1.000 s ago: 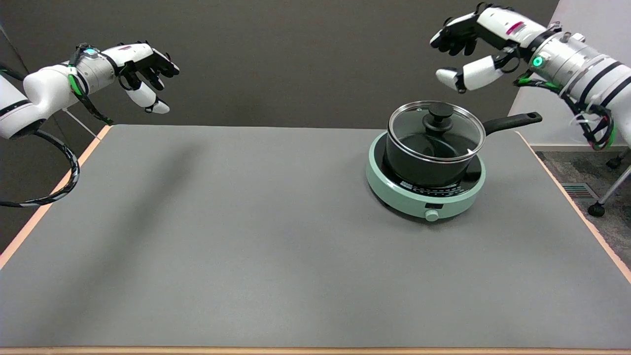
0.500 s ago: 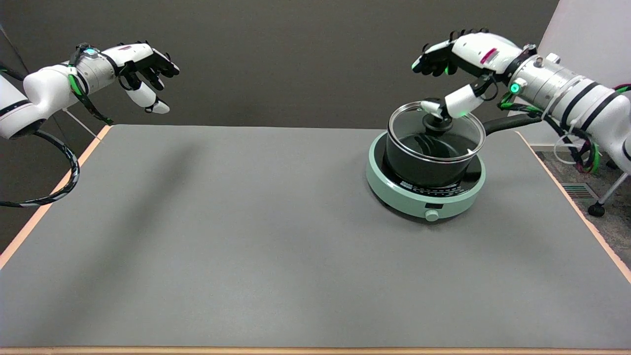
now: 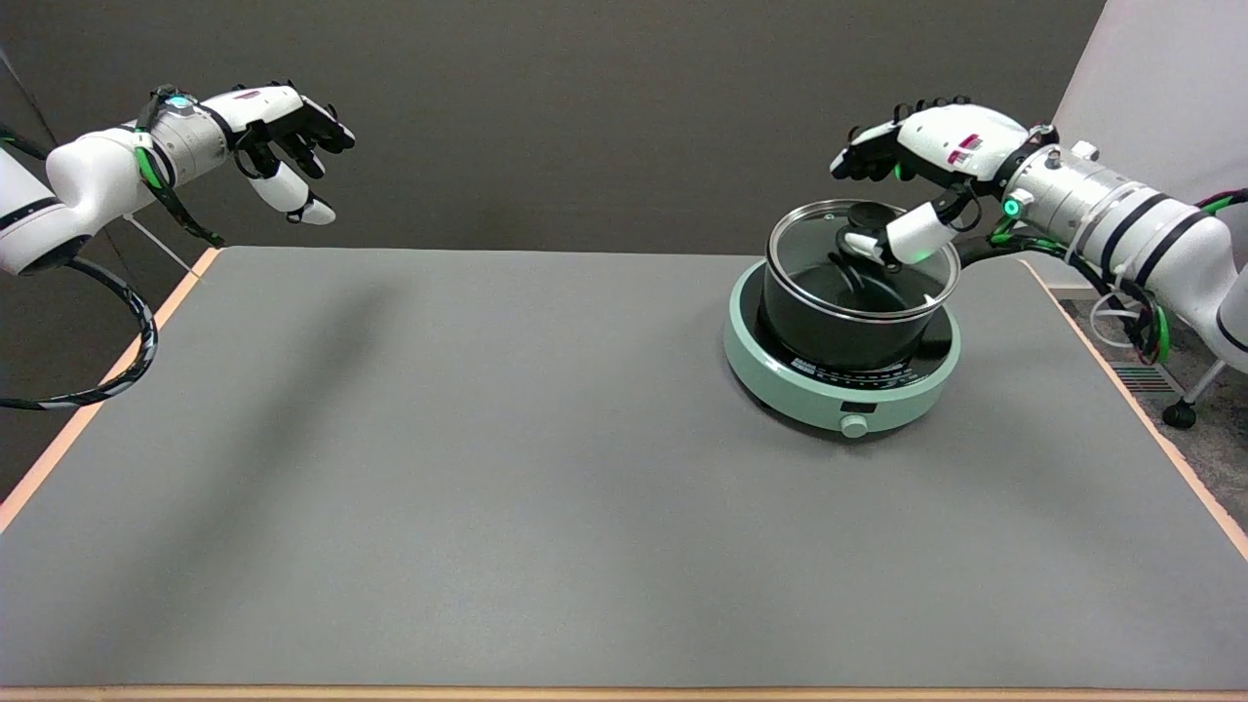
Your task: Pick up the pot lid.
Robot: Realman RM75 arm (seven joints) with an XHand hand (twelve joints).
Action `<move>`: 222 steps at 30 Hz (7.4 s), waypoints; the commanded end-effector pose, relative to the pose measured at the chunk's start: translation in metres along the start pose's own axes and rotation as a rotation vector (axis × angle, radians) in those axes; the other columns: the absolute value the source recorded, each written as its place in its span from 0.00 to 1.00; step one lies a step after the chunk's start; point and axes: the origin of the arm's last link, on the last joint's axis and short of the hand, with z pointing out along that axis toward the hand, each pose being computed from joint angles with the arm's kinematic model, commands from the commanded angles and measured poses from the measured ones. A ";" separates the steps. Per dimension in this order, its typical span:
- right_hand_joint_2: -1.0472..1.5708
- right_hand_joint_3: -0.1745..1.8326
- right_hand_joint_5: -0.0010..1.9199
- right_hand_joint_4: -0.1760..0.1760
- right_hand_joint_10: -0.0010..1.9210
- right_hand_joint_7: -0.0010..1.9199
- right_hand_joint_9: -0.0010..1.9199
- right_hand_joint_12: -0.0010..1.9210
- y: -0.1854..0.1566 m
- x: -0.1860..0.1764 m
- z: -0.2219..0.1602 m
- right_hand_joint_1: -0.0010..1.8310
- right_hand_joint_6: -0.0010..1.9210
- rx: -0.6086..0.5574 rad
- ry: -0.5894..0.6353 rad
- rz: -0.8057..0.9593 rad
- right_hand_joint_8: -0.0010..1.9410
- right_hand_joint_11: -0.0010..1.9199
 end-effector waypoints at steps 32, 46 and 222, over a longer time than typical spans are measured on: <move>0.62 0.51 0.34 0.43 0.31 0.38 0.35 0.70 0.009 -0.014 0.013 0.45 0.18 -0.061 -0.001 0.013 0.14 0.27; 0.62 0.51 0.34 0.44 0.31 0.39 0.35 0.70 0.000 -0.014 0.023 0.46 0.19 -0.032 -0.003 0.011 0.15 0.28; 0.81 0.22 0.41 0.88 0.48 0.52 0.46 0.82 0.024 -0.026 0.011 0.52 0.67 -0.061 -0.062 0.069 0.37 0.36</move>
